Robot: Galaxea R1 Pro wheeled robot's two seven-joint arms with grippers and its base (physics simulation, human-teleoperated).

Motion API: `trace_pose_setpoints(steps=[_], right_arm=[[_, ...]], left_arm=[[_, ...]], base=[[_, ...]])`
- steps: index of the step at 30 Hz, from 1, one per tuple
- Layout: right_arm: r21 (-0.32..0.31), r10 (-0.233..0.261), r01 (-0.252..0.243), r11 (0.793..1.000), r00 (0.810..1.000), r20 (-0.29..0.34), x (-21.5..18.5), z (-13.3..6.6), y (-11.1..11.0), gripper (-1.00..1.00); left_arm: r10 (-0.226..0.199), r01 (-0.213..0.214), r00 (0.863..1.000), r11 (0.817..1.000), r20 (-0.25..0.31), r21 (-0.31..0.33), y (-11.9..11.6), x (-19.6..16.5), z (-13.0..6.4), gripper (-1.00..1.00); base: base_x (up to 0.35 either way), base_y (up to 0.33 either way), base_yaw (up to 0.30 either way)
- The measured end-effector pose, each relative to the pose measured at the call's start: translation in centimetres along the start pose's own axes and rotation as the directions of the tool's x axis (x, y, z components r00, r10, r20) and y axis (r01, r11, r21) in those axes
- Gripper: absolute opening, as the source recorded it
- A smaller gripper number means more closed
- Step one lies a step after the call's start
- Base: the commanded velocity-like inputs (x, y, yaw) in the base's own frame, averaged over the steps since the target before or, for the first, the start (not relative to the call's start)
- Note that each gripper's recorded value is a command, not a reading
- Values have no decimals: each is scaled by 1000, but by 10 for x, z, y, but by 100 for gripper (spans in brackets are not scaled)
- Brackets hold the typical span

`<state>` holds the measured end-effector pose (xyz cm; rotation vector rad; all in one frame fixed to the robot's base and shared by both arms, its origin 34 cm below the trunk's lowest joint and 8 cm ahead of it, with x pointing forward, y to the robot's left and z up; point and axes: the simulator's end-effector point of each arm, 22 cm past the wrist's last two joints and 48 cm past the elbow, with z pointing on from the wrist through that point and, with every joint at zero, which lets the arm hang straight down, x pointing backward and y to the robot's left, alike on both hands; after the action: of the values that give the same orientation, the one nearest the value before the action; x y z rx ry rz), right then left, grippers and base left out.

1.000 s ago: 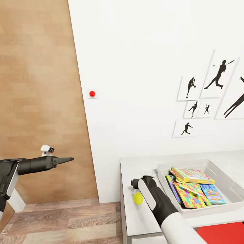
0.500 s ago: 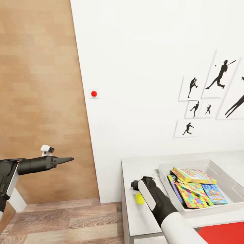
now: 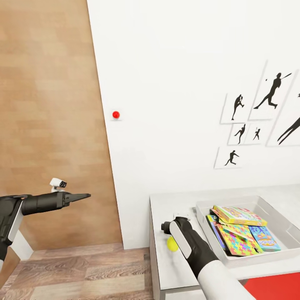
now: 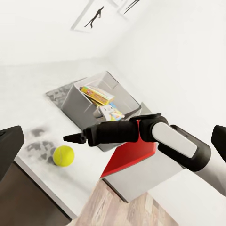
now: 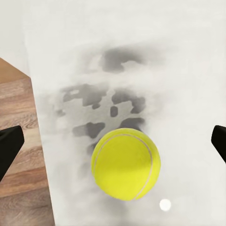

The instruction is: Put all the toys in the child's room - the three board games (two on the bed and one on the table), the two jigsaw puzzles on the table, and the tennis ball on the table - inside the toy box on the table in the child's room.

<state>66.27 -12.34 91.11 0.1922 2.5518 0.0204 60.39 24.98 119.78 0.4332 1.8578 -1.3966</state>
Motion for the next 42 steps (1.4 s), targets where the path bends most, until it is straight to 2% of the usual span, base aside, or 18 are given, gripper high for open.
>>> trace_pose_setpoints(steps=[42], right_arm=[[9,-3,4,1000,998,-70,27,27,-3,100]], left_arm=[[-61,61,998,998,-22,-9,30,17,10,100]], base=[[-5,0,1]])
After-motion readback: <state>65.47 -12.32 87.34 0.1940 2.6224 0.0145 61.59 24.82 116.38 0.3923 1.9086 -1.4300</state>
